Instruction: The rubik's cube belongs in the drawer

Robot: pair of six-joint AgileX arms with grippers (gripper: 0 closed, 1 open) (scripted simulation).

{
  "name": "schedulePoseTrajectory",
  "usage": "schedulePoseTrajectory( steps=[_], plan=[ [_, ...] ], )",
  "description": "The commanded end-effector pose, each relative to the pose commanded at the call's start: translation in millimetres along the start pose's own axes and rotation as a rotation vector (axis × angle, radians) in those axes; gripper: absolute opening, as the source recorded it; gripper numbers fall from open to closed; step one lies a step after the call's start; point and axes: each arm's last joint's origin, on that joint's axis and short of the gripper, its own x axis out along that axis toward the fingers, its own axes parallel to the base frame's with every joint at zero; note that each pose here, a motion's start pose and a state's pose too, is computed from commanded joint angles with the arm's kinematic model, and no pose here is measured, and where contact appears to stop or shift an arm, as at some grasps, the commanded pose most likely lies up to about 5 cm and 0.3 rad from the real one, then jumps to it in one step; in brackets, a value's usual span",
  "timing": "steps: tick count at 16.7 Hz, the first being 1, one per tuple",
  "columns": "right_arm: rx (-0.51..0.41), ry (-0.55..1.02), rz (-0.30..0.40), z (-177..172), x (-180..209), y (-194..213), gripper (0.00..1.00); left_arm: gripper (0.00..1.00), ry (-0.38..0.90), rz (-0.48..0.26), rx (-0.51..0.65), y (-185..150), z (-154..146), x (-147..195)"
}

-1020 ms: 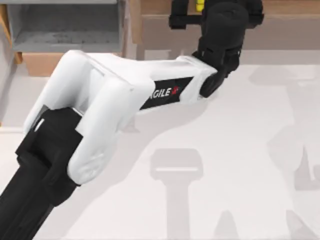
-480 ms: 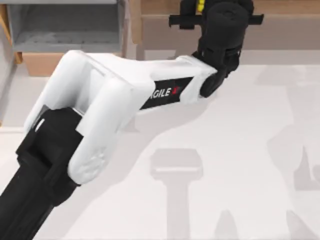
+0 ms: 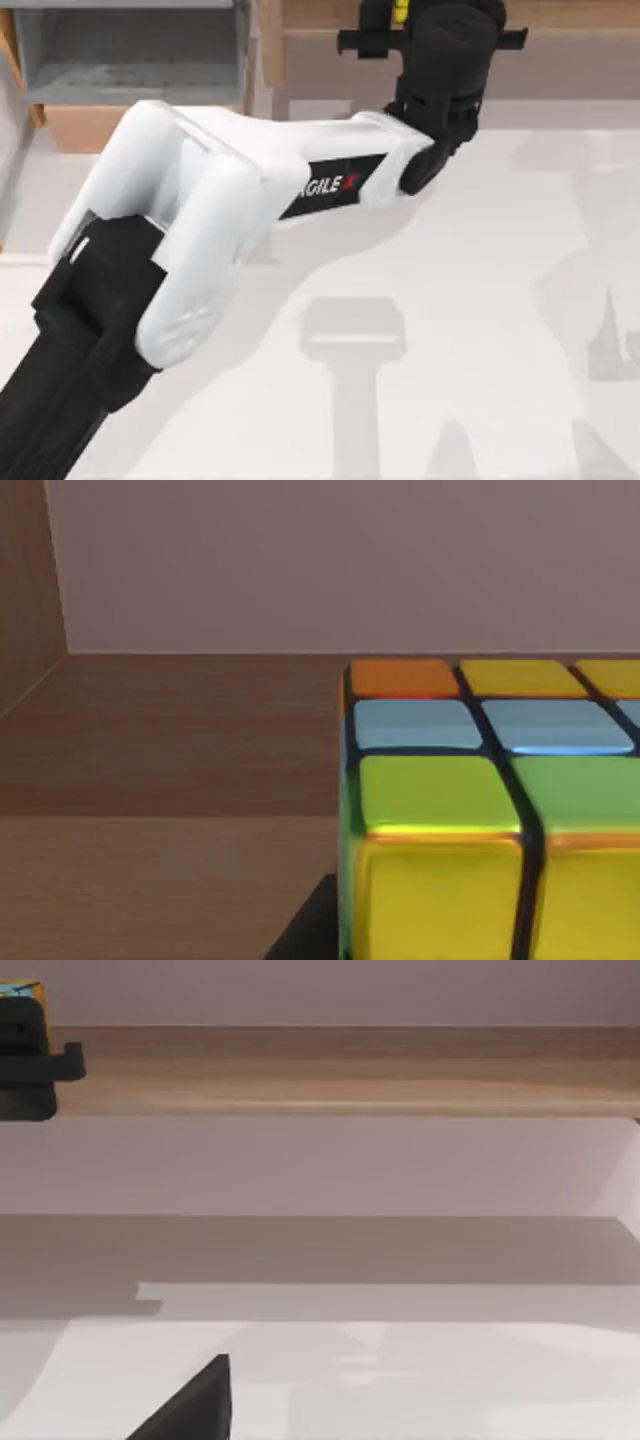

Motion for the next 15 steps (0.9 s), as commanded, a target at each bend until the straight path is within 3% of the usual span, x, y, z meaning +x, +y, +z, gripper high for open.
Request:
schedulePoseTrajectory(
  steps=[8,13,15],
  plan=[
    [0.0,0.0,0.0,0.0,0.0,0.0,1.0,0.0,-0.004,-0.008,0.0,-2.6,2.3,-2.4],
    [0.0,0.0,0.0,0.0,0.0,0.0,1.0,0.0,-0.086,-0.175,0.0,-42.7,32.3,-46.0],
    [0.0,0.0,0.0,0.0,0.0,0.0,1.0,0.0,-0.11,-0.18,-0.001,-43.8,43.2,-52.5]
  ],
)
